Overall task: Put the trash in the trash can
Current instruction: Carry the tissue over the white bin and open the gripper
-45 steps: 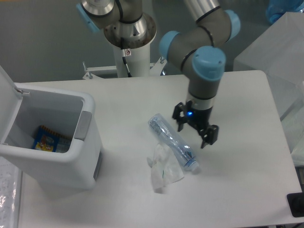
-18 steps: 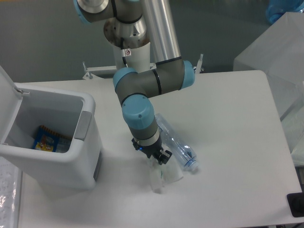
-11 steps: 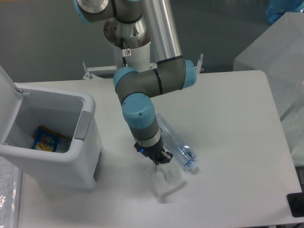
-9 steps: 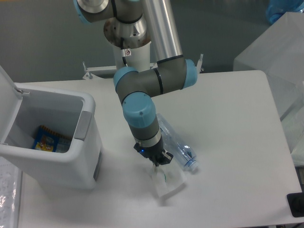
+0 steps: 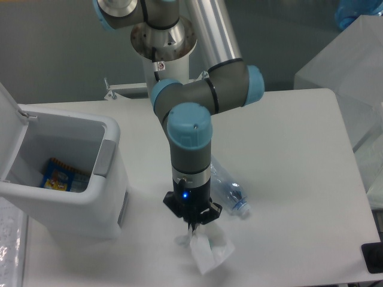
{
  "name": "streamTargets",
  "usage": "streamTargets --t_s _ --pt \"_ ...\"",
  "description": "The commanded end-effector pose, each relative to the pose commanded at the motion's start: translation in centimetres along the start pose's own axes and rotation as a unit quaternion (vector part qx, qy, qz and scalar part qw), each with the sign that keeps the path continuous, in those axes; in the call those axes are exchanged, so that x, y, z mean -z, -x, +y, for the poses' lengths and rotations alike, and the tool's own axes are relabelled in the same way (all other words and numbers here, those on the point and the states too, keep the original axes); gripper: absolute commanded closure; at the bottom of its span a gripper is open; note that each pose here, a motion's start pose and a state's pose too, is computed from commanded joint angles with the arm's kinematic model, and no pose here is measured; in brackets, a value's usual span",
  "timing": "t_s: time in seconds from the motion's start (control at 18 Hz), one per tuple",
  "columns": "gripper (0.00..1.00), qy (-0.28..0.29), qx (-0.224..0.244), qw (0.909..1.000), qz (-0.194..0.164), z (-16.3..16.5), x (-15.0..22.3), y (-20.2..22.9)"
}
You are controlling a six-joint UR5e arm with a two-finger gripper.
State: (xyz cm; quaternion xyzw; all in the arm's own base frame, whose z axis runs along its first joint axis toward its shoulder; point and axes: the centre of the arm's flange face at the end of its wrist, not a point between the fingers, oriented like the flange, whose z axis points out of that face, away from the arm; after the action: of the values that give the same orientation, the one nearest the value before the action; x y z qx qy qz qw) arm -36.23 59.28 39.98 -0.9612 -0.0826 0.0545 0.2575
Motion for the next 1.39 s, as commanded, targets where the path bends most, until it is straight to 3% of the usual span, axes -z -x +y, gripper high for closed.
streamTargets --t_s 0.33,0.56,0.83,1.17,1.28,1.39 --pt "1.0 -0.078 0.001 0.9965 0.031 -2.1 8.1 -2.2" --pt "1.0 -0.139 0.01 0.9874 0.076 -2.9 14.4 -4.8" --pt "1.0 -0.175 -0.001 0.9773 0.12 -0.7 20.4 -9.8" --pt "1.0 -0.151 -0.022 0.9757 0.157 3.4 19.5 -16.1" --pt "0.92 -0.145 -0.031 0.9741 0.171 3.1 18.9 -17.7" --pt "0.76 -0.138 -0.042 0.9725 0.183 3.1 18.1 -19.3"
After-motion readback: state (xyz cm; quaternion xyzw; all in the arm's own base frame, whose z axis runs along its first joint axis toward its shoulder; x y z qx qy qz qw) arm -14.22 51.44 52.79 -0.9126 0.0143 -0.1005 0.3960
